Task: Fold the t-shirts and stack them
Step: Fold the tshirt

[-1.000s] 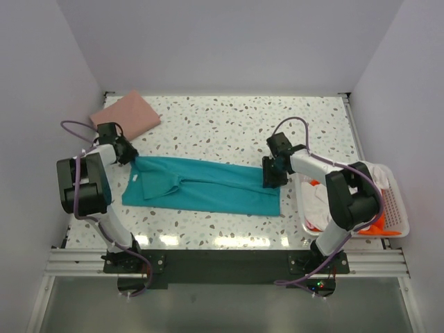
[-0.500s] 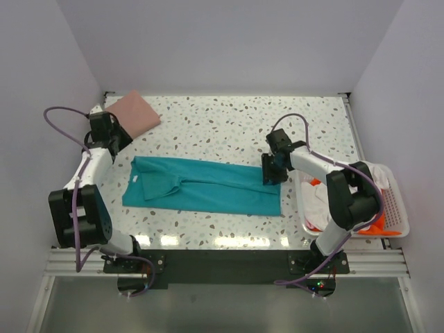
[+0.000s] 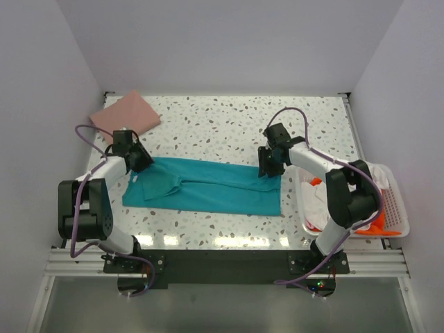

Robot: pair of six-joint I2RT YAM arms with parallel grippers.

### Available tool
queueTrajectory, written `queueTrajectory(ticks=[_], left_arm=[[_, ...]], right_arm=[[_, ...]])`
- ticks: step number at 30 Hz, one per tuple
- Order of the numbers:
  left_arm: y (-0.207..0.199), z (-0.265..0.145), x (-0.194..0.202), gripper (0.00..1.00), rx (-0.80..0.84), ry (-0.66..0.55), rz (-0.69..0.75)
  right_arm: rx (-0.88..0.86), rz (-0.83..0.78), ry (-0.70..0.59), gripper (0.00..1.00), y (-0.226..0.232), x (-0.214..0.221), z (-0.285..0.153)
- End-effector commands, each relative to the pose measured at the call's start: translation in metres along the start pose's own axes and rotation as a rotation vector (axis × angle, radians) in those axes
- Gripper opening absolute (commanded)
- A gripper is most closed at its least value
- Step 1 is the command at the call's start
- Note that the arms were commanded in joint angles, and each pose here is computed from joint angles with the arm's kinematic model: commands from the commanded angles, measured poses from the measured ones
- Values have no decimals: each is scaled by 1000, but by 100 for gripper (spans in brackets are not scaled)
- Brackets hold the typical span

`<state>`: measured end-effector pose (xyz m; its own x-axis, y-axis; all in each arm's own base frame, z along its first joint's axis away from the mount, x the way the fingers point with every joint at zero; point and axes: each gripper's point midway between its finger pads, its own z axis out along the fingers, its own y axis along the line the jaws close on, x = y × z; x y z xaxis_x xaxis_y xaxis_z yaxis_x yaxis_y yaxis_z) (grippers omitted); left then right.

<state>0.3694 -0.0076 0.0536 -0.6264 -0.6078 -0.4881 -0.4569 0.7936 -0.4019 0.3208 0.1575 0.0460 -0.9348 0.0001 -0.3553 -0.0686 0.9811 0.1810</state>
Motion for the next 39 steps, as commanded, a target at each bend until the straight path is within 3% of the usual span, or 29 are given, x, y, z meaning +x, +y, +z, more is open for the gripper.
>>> queueTrajectory(ticks=[1, 8, 16, 24, 32, 39], left_arm=[[8, -2, 11, 38, 0, -1, -19], [36, 8, 41, 38, -74, 72, 4], [31, -2, 38, 38, -50, 57, 16], [37, 15, 41, 38, -70, 74, 17], [11, 42, 11, 37, -34, 65, 97], [-32, 69, 19, 36, 29, 117, 201]], right_arm=[[-32, -16, -27, 44, 11, -12, 3], [-8, -9, 1, 44, 2, 2, 10], [18, 7, 32, 44, -7, 21, 16], [58, 11, 96, 44, -17, 41, 27], [66, 25, 159, 44, -23, 78, 15], [58, 13, 181, 44, -18, 97, 6]])
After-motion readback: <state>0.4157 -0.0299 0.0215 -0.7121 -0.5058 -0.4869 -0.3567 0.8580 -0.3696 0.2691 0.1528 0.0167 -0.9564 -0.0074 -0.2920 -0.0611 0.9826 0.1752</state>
